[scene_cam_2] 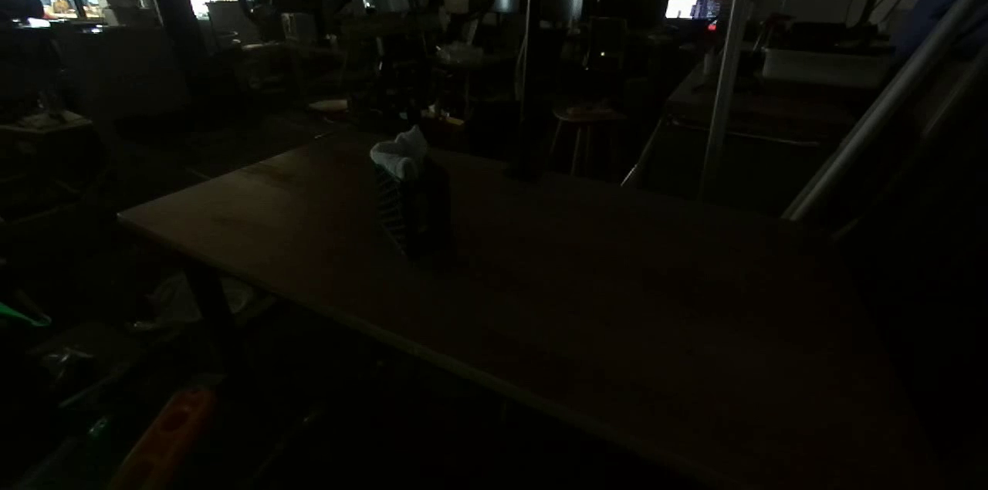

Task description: Pick up the towel and put it in the box

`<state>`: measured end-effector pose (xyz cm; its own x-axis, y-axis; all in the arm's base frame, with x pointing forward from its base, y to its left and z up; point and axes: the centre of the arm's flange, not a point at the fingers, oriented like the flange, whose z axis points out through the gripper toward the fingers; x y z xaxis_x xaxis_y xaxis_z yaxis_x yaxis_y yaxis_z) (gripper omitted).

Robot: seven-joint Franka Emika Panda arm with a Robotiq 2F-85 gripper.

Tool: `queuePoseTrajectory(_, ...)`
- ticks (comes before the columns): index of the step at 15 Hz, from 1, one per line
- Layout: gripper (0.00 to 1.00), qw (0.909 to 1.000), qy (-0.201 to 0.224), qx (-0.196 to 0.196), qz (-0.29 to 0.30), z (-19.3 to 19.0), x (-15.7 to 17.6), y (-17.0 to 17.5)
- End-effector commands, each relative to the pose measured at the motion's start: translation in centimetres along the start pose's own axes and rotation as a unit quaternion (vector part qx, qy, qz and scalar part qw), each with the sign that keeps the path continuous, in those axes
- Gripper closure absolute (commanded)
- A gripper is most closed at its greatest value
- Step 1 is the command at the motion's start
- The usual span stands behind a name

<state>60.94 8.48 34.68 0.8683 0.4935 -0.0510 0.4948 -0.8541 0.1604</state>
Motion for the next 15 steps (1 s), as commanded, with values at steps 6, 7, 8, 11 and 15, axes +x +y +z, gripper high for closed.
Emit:
queuePoseTrajectory(6, 0.86, 0.9954, 0.016, 0.040, 0.085, 1.6, -6.0, -3.1)
queuePoseTrajectory(7, 0.86, 0.9944, 0.015, 0.045, 0.094, 2.0, -6.5, -3.4)
queuePoseTrajectory(8, 0.86, 0.9934, 0.015, 0.050, 0.102, 2.4, -6.9, -3.7)
queuePoseTrajectory(11, 0.86, 0.9911, 0.016, 0.057, 0.119, 3.2, -7.7, -4.3)
queuePoseTrajectory(15, 0.86, 0.9883, 0.015, 0.071, 0.134, 4.5, -8.0, -5.0)
